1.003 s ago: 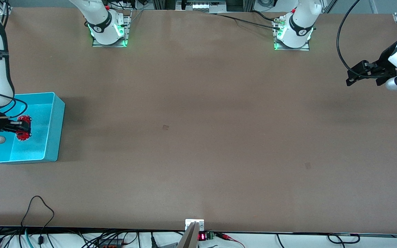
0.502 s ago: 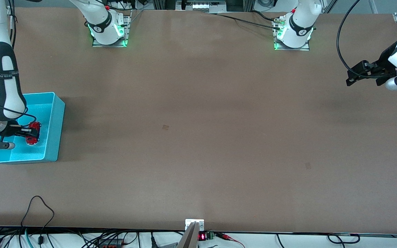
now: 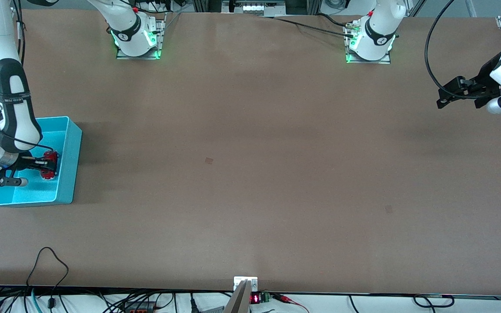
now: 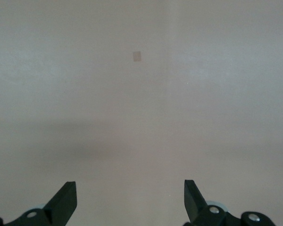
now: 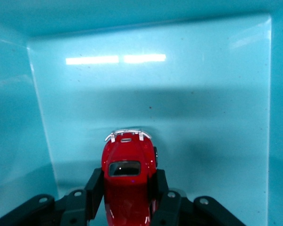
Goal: Wind red beetle toy and store in blue box
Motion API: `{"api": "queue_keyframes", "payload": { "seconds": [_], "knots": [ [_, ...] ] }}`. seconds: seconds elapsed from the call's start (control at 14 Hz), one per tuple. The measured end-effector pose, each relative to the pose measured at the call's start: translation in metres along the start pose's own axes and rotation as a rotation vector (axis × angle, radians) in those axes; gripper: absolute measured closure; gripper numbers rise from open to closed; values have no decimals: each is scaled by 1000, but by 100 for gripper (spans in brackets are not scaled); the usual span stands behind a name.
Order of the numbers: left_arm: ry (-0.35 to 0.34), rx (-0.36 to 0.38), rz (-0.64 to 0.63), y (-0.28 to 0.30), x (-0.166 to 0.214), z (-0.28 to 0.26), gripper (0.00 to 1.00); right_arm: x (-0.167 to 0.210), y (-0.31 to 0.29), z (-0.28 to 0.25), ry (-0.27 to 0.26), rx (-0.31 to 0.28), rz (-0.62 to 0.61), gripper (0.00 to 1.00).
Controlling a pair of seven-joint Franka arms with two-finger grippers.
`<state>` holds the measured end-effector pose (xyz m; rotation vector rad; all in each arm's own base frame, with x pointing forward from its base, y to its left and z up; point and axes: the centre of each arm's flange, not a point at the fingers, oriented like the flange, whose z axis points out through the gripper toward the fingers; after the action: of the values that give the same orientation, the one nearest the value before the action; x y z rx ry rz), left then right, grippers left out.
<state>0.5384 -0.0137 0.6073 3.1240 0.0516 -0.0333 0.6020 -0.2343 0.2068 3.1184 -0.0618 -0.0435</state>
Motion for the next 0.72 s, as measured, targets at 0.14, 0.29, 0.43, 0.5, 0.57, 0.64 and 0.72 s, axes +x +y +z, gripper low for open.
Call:
{"api": "queue_keyframes", "payload": {
  "seconds": [0.14,0.29,0.43,0.5,0.57,0.64,0.72],
  "knots": [
    [0,0,0,0,0,0,0,-6,3,11,36,-12,25,52],
    [0,0,0,0,0,0,0,-7,3,12,52,6,52,45],
    [0,0,0,0,0,0,0,-8,3,16,53,13,63,26],
    [0,0,0,0,0,0,0,-7,2,14,59,13,63,17],
    [0,0,0,0,0,0,0,-4,2,8,70,14,62,6],
    [0,0,0,0,0,0,0,-1,1,-3,80,21,60,0],
    [0,0,0,0,0,0,0,0,-1,-17,84,36,58,0]
  ]
}}
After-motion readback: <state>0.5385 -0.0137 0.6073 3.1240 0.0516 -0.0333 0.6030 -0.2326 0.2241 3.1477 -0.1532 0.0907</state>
